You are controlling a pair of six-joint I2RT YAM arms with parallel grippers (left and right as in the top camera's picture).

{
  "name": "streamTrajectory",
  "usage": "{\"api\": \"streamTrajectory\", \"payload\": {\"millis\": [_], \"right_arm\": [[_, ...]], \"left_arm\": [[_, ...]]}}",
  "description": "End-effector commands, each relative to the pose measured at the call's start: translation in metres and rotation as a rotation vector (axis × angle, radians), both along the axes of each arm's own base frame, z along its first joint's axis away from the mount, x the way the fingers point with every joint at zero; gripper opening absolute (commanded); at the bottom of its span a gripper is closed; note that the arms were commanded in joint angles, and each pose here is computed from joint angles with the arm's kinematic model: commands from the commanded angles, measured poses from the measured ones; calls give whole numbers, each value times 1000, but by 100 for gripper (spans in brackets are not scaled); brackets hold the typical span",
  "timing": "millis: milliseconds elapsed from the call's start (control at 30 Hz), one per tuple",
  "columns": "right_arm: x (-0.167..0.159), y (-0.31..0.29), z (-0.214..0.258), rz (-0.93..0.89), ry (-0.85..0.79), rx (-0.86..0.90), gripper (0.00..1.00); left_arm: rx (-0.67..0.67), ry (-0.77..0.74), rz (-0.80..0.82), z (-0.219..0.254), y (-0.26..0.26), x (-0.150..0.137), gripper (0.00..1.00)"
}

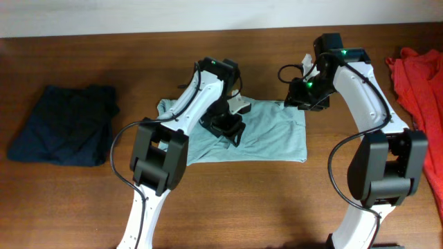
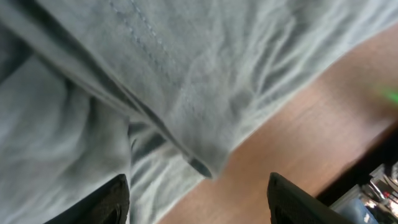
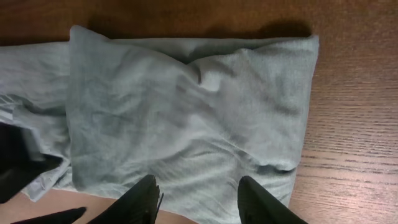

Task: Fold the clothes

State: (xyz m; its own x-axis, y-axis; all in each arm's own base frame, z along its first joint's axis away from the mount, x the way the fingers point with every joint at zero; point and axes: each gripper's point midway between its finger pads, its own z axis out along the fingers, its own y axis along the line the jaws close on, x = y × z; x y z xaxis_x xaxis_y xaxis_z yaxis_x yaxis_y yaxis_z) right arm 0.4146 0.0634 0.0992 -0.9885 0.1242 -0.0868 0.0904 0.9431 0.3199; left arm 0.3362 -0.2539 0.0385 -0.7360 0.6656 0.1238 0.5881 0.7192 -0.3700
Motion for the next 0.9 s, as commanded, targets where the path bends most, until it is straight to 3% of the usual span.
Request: {"api": "streamTrajectory", "payload": {"millis": [0,133,167,300,467,533,567,633,867], "right_arm": [[-1,-4,-6,-16,15,-19,47],[-1,-8,-7,-19,15,-42,47],[-1,-10,-8,-21,14,-54,47],[0,-12,-9,-22,12,-64,47],[2,-15,-18,-25,26,-85,47],[1,-15,-24,-24,43,-85,47],[0,-15,-30,-23,57,-86,47],[-1,-15,-38,-22,77,-87,46],[1,-15,-42,-21,78,-87,46]], "left_arm": [[24,34,32,-17,3,-8,67],[41,47,63,-24,3,-11,50],[51,50,81,-24,3,-11,38],[69,78,82,-22,7,-18,12],[95,120,82,-19,12,-27,2],[98,122,90,-19,12,-27,2],[101,121,102,-19,12,-27,16],[104,122,109,-19,12,-27,25],[105,121,141,-19,10,-25,39]]}}
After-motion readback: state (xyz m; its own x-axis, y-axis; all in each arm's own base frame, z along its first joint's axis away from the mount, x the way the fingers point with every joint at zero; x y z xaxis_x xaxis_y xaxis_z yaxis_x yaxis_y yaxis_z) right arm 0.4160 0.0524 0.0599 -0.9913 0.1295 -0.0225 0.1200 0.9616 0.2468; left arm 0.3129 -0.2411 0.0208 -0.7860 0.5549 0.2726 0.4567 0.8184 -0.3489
